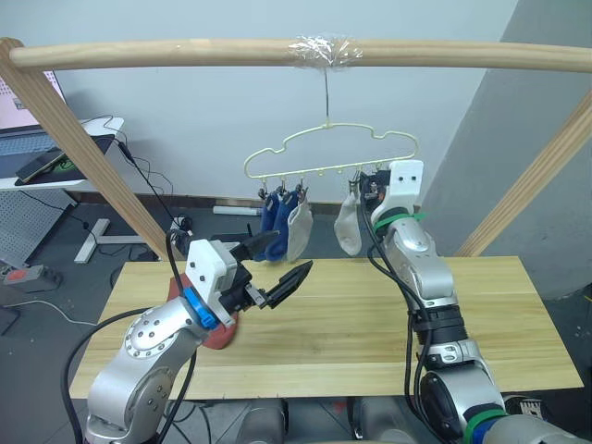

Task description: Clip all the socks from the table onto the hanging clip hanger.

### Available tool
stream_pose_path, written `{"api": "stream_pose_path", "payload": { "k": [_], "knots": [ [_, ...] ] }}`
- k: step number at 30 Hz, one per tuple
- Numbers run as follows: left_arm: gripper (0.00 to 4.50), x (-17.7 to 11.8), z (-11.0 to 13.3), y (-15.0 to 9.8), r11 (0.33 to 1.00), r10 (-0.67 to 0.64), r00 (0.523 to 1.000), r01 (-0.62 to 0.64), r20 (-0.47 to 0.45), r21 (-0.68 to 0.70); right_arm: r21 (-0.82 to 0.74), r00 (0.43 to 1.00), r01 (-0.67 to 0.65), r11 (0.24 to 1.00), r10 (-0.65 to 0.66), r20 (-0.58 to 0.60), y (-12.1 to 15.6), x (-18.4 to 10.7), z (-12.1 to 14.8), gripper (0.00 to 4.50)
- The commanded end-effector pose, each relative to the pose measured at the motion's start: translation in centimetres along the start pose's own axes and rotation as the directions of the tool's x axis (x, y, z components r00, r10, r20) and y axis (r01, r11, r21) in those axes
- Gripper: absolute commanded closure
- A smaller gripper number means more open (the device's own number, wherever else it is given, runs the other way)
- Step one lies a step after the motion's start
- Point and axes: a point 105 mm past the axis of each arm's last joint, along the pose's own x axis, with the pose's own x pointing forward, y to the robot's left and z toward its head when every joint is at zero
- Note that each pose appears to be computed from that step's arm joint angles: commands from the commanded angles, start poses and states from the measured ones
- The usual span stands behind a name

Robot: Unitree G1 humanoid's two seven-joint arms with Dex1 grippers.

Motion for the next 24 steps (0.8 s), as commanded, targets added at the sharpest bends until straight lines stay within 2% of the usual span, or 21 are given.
{"api": "stream_pose_path", "payload": {
  "k": [1, 14, 17, 20, 22, 24],
  "knots": [
    [0.0, 0.0, 1.0, -0.6, 1.0, -0.021, 0.999, 0.021, 0.032, 0.022, 0.008, 0.998, -0.004, 1.0, 0.003, 0.068, 0.2, 0.3, 1.8, 2.5],
    [0.0, 0.1, 0.9, -0.6, 1.0, -0.02, 0.999, 0.02, 0.029, 0.022, 0.026, 0.998, -0.015, 1.0, 0.013, 0.061, 0.4, 0.6, 1.8, 2.5],
    [0.0, 0.0, 0.7, -0.7, 1.0, -0.022, 0.999, 0.021, 0.026, 0.015, 0.029, 0.998, -0.015, 0.999, 0.014, 0.058, 0.3, 0.6, 1.7, 3.13],
    [0.0, 0.0, 0.6, -0.7, 1.0, -0.021, 0.999, 0.021, 0.026, 0.012, 0.028, 0.999, -0.013, 1.0, 0.011, 0.043, 0.1, 0.7, 1.5, 4.04],
    [0.0, 0.0, 0.5, -0.7, 1.0, -0.021, 1.0, 0.02, 0.023, 0.01, 0.029, 1.0, -0.012, 1.0, 0.011, 0.027, 0.0, 0.7, 1.2, 4.43],
    [0.0, 0.0, 0.4, -0.7, 1.0, -0.019, 1.0, 0.019, 0.021, 0.006, 0.037, 1.0, -0.01, 0.999, 0.009, 0.011, -0.2, 0.6, 0.9, 4.48]
  ]
}}
